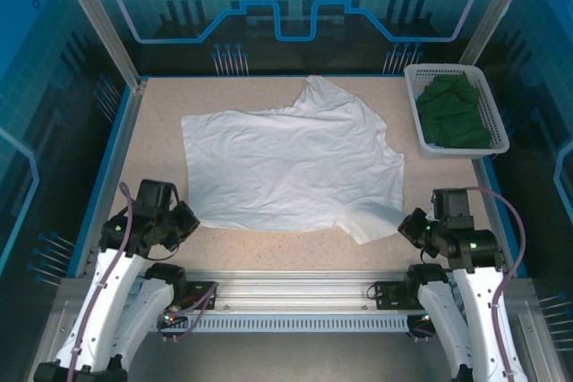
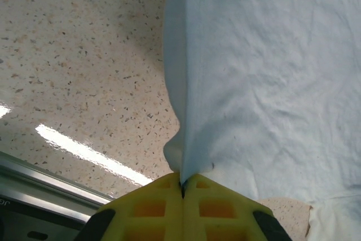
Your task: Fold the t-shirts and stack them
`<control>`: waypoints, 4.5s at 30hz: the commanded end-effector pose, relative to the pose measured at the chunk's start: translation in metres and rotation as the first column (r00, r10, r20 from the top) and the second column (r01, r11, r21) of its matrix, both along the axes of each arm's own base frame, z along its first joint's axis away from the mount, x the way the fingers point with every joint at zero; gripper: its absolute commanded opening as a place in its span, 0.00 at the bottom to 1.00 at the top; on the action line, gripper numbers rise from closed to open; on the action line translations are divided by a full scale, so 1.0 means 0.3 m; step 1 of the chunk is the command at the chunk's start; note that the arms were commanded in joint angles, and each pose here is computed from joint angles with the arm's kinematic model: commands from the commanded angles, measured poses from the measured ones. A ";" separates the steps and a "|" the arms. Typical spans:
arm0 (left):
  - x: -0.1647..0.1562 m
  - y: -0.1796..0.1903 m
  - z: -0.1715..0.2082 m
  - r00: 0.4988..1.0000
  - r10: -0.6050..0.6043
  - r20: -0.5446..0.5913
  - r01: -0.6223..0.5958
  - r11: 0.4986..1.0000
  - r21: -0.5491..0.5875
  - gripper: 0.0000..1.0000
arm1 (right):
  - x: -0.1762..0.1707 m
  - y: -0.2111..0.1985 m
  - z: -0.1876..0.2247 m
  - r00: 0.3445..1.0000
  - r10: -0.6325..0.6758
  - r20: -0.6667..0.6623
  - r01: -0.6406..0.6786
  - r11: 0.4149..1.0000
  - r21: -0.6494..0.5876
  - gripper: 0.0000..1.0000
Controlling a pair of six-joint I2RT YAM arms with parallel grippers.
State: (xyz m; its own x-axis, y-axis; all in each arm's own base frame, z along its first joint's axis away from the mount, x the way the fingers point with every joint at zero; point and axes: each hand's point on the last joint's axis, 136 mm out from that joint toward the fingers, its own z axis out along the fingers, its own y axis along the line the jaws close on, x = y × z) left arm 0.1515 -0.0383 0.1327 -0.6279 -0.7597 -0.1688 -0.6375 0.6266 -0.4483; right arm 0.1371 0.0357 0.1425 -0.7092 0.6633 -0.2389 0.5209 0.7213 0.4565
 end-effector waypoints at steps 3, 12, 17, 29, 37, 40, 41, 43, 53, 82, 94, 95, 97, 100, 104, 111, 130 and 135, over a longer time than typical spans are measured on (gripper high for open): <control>0.046 0.041 0.029 0.996 0.081 0.024 -0.082 0.996 0.034 0.00 | 0.093 -0.011 0.060 0.999 0.004 0.040 -0.003 0.999 -0.037 0.00; 0.293 0.088 0.160 0.980 0.156 0.122 -0.155 0.988 -0.018 0.02 | 0.374 -0.008 0.197 0.997 0.050 0.066 -0.038 0.984 -0.177 0.00; 0.439 0.127 0.161 0.981 0.171 0.096 -0.168 0.985 -0.038 0.02 | 0.586 0.013 0.208 0.996 0.088 0.013 -0.081 0.958 -0.277 0.00; 0.625 0.270 -0.054 0.957 0.262 -0.126 -0.269 0.962 -0.044 0.02 | 1.019 0.072 0.031 0.964 0.132 -0.233 -0.218 0.890 -0.400 0.00; 0.684 0.292 -0.141 0.945 0.260 -0.198 -0.277 0.959 -0.058 0.50 | 1.188 0.048 -0.031 0.951 0.131 -0.279 -0.244 0.871 -0.426 0.20; 0.706 0.296 -0.077 0.961 0.231 -0.153 -0.242 0.969 -0.056 0.65 | 1.182 -0.001 -0.004 0.949 0.113 -0.296 -0.230 0.888 -0.398 0.47; 0.703 0.299 -0.042 0.965 0.230 -0.124 -0.237 0.971 -0.041 0.67 | 1.172 -0.010 0.040 0.957 0.115 -0.267 -0.217 0.895 -0.389 0.57; 0.685 0.292 0.010 0.972 0.225 -0.074 -0.226 0.974 -0.012 0.68 | 1.149 -0.003 0.088 0.968 0.150 -0.202 -0.217 0.905 -0.367 0.64; 0.550 -0.061 -0.114 0.999 -0.015 -0.047 0.016 1.000 0.012 0.41 | 0.804 0.187 -0.122 0.951 0.280 -0.130 -0.283 0.959 -0.003 0.49; 0.387 0.148 -0.398 0.932 0.247 -0.265 -0.209 0.964 0.165 0.53 | 0.559 -0.062 -0.469 0.906 -0.039 -0.421 -0.005 0.995 -0.103 0.61; 0.386 0.131 -0.409 0.935 0.255 -0.249 -0.236 0.966 0.103 0.35 | 0.510 -0.087 -0.467 0.905 -0.063 -0.421 0.002 0.989 -0.145 0.54; 0.380 0.142 -0.406 0.930 0.268 -0.252 -0.245 0.962 0.118 0.29 | 0.502 -0.088 -0.468 0.903 -0.065 -0.425 0.003 0.989 -0.146 0.53; 0.367 0.166 -0.401 0.923 0.291 -0.250 -0.264 0.955 0.136 0.28 | 0.483 -0.088 -0.467 0.903 -0.069 -0.424 0.008 0.989 -0.146 0.52; 0.359 0.184 -0.392 0.922 0.308 -0.234 -0.284 0.950 0.132 0.37 | 0.465 -0.087 -0.457 0.907 -0.066 -0.417 0.006 0.990 -0.144 0.54; 0.355 0.172 -0.382 0.927 0.292 -0.236 -0.272 0.956 0.114 0.47 | 0.405 -0.085 -0.467 0.902 -0.057 -0.428 -0.004 0.990 -0.142 0.57; 0.346 0.141 -0.325 0.950 0.248 -0.188 -0.237 0.968 0.080 0.56 | 0.429 -0.061 -0.392 0.950 -0.007 -0.313 -0.028 0.994 -0.107 0.63; 0.281 0.086 -0.389 0.938 0.272 -0.214 -0.271 0.962 0.037 0.57 | 0.345 -0.138 -0.329 0.991 -0.080 -0.107 0.090 0.992 0.089 0.62; 0.313 0.082 -0.412 0.936 0.275 -0.221 -0.276 0.961 0.028 0.49 | 0.360 -0.146 -0.361 0.990 -0.072 -0.124 0.082 0.993 0.081 0.53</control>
State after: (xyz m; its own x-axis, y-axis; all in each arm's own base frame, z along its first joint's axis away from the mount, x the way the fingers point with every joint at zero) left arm 0.2324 -0.0077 0.0131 -0.4239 -0.9033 -0.0656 -0.8723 0.4267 -0.2389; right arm 0.2366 -0.0088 0.0323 -0.6635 0.7434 -0.0848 0.6561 0.6325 0.4116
